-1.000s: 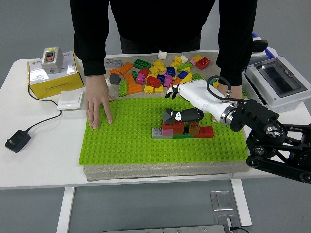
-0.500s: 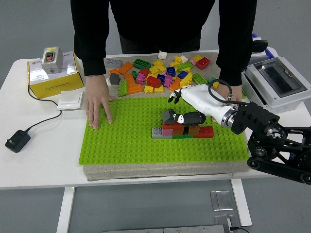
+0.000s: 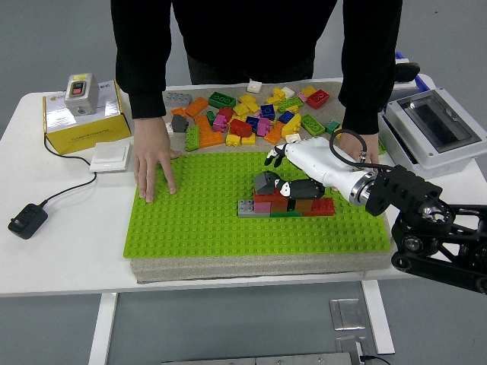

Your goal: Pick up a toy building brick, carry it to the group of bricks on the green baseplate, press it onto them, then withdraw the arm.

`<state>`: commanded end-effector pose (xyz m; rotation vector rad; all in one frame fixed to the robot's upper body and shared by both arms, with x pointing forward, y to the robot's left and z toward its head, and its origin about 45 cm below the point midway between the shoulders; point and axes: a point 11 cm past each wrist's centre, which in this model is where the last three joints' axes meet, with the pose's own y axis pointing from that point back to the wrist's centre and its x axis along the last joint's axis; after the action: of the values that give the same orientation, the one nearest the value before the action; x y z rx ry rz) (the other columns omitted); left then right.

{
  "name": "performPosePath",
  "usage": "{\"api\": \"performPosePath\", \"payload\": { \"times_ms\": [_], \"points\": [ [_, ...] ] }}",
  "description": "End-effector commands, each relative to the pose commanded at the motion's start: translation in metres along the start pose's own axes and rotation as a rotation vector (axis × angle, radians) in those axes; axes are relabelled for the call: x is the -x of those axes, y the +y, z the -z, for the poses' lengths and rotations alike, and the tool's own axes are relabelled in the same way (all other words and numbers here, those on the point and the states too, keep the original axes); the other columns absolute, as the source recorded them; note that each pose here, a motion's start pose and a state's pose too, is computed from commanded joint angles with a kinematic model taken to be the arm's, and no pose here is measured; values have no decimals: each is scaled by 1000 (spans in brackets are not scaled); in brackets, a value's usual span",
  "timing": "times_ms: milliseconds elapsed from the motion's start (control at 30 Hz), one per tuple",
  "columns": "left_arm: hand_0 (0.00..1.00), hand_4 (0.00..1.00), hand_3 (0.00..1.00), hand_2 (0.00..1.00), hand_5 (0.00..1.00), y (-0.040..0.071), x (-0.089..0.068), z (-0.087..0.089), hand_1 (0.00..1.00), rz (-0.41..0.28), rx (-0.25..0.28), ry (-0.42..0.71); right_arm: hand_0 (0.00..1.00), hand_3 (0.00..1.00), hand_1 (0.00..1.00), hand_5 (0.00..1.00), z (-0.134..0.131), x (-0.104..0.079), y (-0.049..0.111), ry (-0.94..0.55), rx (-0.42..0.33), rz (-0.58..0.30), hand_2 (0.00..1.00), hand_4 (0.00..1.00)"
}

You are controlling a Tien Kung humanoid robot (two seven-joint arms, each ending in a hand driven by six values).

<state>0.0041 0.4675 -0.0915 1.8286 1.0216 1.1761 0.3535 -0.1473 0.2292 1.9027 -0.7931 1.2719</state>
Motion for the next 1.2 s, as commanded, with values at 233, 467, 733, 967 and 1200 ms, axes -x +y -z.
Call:
{"api": "performPosePath", "payload": {
  "times_ms": [233, 467, 733, 967, 1200],
  "points": [
    [696, 126, 641, 514, 695, 0, 0, -1, 657, 0, 3, 0, 44, 687, 103, 442, 1, 3, 2, -11, -1, 4, 657, 367],
    [696, 126, 640, 515, 695, 0, -1, -1, 656, -2, 3, 1, 44, 689, 103, 440, 2, 7, 2, -20, -4, 11, 656, 364],
    [696, 125, 640, 513, 695, 0, -1, -2, 656, -1, 6, 1, 44, 688, 103, 440, 1, 9, 2, -23, -1, 16, 657, 363],
    [696, 126, 640, 512, 695, 1, -1, -2, 656, -1, 7, 3, 43, 688, 102, 440, 2, 10, 3, -26, -4, 19, 657, 364],
    [696, 126, 640, 513, 695, 1, -1, -2, 657, -1, 9, 5, 43, 687, 102, 441, 3, 11, 4, -26, -6, 22, 657, 366]
  ]
}}
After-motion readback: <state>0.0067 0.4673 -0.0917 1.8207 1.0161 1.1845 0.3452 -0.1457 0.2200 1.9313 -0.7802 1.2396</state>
